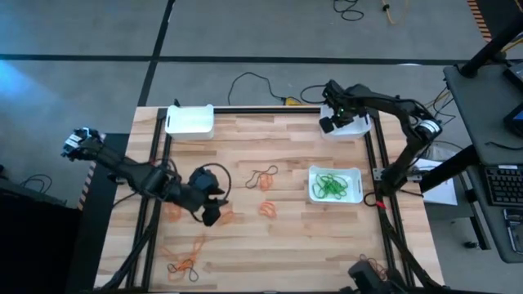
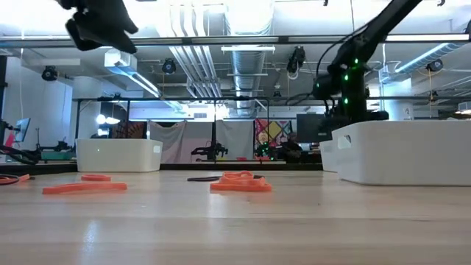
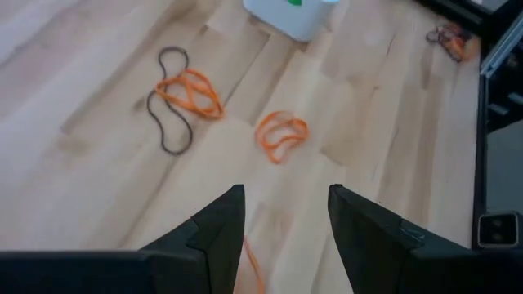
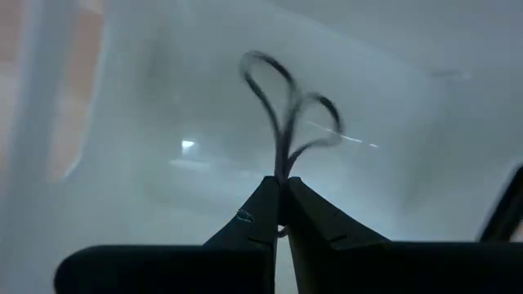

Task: Sort rubber bands into baskets
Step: Put the black rubber band into the top right white bin

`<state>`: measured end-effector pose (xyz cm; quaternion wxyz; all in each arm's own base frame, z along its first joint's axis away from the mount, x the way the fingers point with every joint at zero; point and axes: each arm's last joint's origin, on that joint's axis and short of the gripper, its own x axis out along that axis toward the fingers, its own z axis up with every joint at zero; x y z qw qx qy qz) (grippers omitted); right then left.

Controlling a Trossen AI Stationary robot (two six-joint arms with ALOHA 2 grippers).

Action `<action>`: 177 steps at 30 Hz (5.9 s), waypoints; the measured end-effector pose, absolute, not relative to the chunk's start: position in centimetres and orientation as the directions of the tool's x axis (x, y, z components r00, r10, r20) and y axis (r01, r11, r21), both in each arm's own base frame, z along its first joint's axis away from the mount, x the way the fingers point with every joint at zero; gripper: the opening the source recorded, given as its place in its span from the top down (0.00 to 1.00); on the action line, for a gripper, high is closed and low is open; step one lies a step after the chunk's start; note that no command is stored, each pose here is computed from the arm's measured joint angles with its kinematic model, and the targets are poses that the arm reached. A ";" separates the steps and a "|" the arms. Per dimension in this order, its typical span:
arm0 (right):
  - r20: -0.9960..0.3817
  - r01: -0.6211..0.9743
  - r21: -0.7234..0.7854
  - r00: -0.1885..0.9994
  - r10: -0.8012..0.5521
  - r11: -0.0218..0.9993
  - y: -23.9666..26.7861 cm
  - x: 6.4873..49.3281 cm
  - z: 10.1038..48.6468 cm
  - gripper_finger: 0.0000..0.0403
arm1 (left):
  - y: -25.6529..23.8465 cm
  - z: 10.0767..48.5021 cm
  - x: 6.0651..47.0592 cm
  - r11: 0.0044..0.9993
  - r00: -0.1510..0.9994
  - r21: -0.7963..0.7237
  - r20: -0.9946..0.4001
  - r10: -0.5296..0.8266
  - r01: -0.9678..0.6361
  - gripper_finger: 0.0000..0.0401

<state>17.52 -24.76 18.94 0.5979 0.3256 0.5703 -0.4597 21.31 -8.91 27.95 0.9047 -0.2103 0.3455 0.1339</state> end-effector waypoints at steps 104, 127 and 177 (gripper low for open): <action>-0.982 0.783 0.179 0.178 0.061 0.595 19.9 21.9 23.6 0.98 | -10.8 30.4 18.6 0.953 0.818 -0.264 -0.574 -0.032 -0.148 0.60; -0.771 0.816 0.127 0.439 -0.461 0.564 -3.4 19.9 36.9 0.98 | -10.2 30.5 18.8 0.946 0.824 -0.265 -0.567 0.006 -0.189 0.60; -0.928 0.958 0.057 0.155 -0.338 0.282 -24.4 15.4 18.9 0.96 | -6.6 32.1 19.3 0.873 0.797 -0.298 -0.584 0.153 -0.386 0.60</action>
